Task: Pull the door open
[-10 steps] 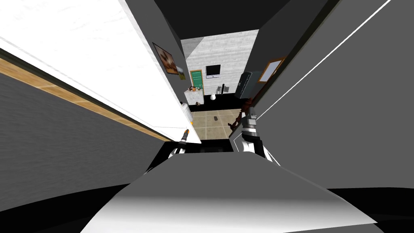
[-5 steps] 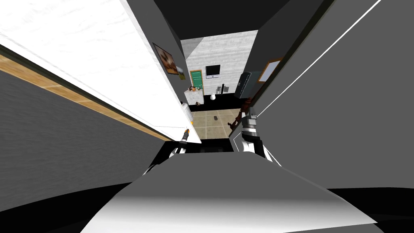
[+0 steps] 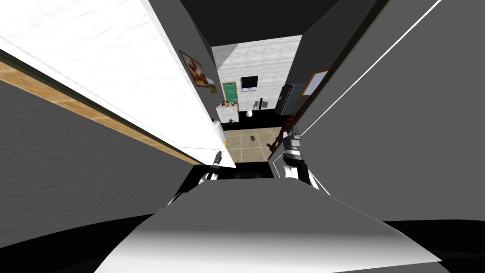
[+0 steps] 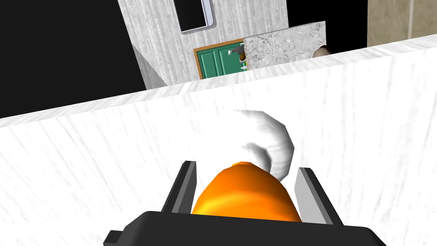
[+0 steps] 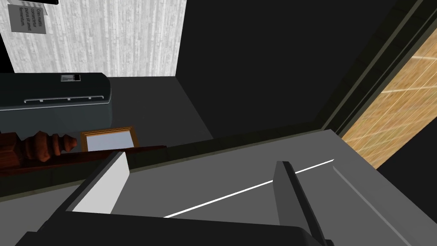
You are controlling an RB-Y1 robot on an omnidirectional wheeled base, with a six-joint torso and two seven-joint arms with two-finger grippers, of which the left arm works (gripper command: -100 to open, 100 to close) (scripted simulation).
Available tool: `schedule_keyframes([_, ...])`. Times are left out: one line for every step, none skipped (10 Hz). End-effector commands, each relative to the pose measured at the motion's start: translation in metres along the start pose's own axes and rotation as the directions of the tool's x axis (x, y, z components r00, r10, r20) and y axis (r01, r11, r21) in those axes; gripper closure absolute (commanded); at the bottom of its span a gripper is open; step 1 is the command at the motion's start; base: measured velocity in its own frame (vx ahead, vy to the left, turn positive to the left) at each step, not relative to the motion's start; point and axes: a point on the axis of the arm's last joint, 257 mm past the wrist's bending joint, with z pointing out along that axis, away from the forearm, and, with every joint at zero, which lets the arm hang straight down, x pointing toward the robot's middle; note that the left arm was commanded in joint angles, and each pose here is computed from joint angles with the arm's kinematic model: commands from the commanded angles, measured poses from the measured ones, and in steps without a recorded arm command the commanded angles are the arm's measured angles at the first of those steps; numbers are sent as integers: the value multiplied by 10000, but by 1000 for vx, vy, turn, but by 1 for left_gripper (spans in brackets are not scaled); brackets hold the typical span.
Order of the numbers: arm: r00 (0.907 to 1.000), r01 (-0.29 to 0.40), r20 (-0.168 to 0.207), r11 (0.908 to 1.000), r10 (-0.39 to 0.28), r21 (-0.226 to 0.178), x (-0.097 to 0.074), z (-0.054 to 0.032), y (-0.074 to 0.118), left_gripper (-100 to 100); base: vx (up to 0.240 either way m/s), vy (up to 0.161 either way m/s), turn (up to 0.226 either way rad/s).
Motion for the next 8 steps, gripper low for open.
schedule_keyframes([9977,647,-186,9978,-645,115,120,49,-36,100,-46,13,-9])
schedule_keyframes([9966,807,-188,9967,-804,112,120,49,-36,100,-34,16,-9])
schedule_keyframes([9966,807,-188,9967,-804,112,120,49,-36,100,-17,4,-2])
schedule_keyframes([9917,1271,-232,9918,-1269,110,140,64,-41,100,-27,8,3])
schedule_keyframes([9875,1558,-273,9877,-1555,107,160,78,-45,100,-47,18,-11])
schedule_keyframes([9846,1732,-275,9848,-1729,102,160,78,-45,100,-40,6,-14])
schedule_keyframes([9767,2125,-316,9771,-2122,92,180,92,-50,100,-37,6,-12])
schedule_keyframes([9753,2188,-317,9757,-2184,90,180,92,-50,100,-26,10,-8])
